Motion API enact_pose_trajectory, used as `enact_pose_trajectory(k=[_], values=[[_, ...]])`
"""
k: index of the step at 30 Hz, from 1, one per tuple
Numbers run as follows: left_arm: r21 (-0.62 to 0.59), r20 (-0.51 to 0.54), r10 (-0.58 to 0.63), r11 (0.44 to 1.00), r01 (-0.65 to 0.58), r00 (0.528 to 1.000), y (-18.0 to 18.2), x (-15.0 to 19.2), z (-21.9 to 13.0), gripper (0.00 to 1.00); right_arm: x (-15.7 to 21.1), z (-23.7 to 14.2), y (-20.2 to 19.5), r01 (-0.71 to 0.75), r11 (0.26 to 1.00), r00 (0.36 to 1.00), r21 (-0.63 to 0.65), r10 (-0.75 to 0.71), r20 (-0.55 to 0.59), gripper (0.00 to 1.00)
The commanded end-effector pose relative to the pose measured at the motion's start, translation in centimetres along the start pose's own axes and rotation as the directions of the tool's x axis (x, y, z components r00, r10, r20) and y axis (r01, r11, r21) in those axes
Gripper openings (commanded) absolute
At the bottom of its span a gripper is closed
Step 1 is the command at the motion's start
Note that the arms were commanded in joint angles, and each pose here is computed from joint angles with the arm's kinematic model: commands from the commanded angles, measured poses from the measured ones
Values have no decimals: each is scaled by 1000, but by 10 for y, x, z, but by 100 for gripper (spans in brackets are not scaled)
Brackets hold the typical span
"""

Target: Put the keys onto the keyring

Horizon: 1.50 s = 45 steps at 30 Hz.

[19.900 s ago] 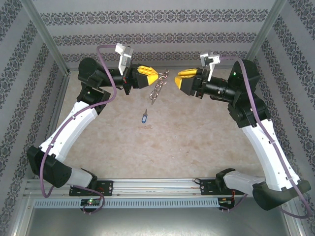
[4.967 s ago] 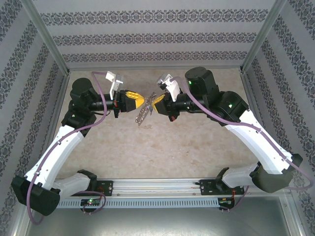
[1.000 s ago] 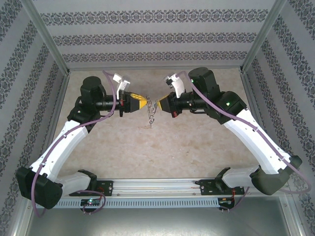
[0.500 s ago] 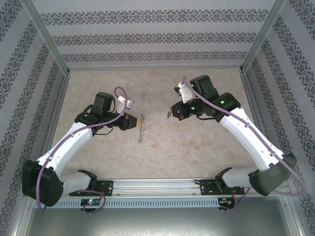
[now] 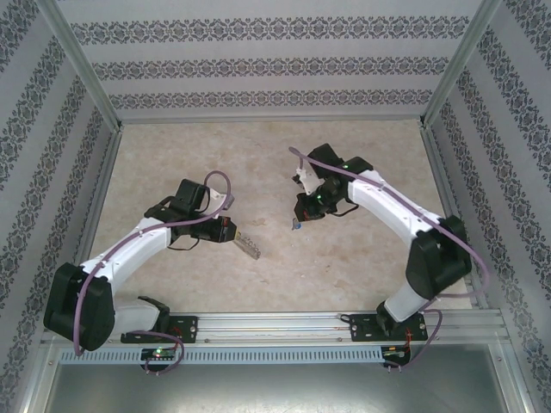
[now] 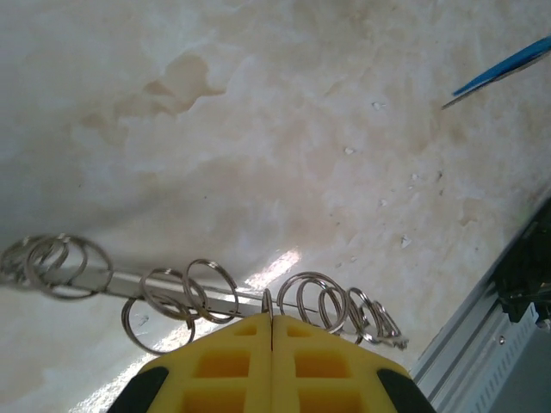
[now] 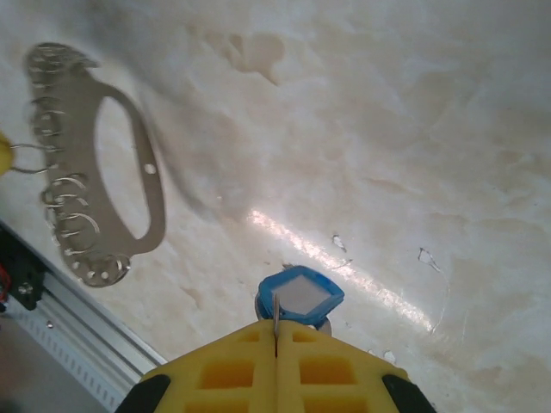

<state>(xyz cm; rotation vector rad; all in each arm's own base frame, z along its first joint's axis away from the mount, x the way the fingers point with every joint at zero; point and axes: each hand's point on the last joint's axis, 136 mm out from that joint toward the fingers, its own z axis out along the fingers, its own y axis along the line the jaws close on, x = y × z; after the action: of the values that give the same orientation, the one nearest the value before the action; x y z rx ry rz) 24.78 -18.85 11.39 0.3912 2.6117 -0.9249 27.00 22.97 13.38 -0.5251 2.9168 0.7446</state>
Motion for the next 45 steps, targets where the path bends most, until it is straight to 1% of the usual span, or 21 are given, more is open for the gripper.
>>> enact_pose_trajectory(k=[1, 7, 10, 14, 19, 23, 25, 27, 29, 32, 35, 37, 39, 41, 43, 45], values=[[3, 20, -28, 1000, 28, 999, 2, 0, 8, 0, 5, 16, -7, -13, 1000, 998, -14, 12, -69, 0], [-11, 18, -55, 998, 56, 998, 8, -4, 21, 0, 2, 57, -23, -45, 999, 985, -12, 42, -164, 0], [-29, 20, -73, 997, 74, 997, 16, -7, 30, 0, -3, 68, -27, -43, 999, 983, -9, 41, -180, 0], [-43, 24, -75, 996, 76, 997, 24, -13, 41, 0, -8, 77, -29, -47, 999, 980, -11, 44, -195, 0], [-58, 34, -88, 994, 89, 996, 33, -20, 54, 0, -3, 93, -39, -59, 998, 972, -12, 55, -226, 0], [-57, 31, -86, 994, 88, 996, 35, -25, 60, 0, -9, 92, -32, -45, 997, 979, -60, 32, -199, 0], [-49, 24, -88, 995, 89, 996, 34, -26, 61, 0, -9, 87, -24, -12, 996, 984, -86, -3, -181, 10], [-42, 21, -90, 995, 91, 996, 33, -26, 62, 0, -3, 82, -18, 21, 995, 981, -94, -38, -188, 19], [-40, 20, -93, 995, 94, 995, 33, -26, 62, 0, 4, 76, -12, 37, 993, 981, -108, -57, -186, 34], [-42, 13, -98, 994, 98, 995, 34, -24, 64, 0, 13, 68, -4, 70, 990, 981, -119, -90, -172, 46], [-41, 7, -99, 994, 99, 995, 35, -26, 67, 0, 19, 59, 10, 140, 982, 975, -126, -159, -154, 50], [-37, 8, -98, 994, 98, 995, 35, -28, 68, 0, 25, 58, 24, 213, 967, 962, -141, -233, -140, 52], [-32, 7, -98, 995, 98, 995, 33, -29, 67, 0, 36, 66, 33, 310, 941, 935, -139, -328, -136, 53], [-23, 11, -99, 995, 99, 995, 31, -32, 66, 0, 48, 78, 40, 407, 905, 893, -127, -423, -152, 53], [-13, 7, -101, 995, 101, 995, 28, -33, 66, 0, 49, 86, 46, 454, 882, 871, -127, -469, -145, 52], [-7, 4, -105, 994, 105, 994, 27, -34, 66, 0, 44, 92, 45, 471, 875, 866, -113, -483, -133, 51]])
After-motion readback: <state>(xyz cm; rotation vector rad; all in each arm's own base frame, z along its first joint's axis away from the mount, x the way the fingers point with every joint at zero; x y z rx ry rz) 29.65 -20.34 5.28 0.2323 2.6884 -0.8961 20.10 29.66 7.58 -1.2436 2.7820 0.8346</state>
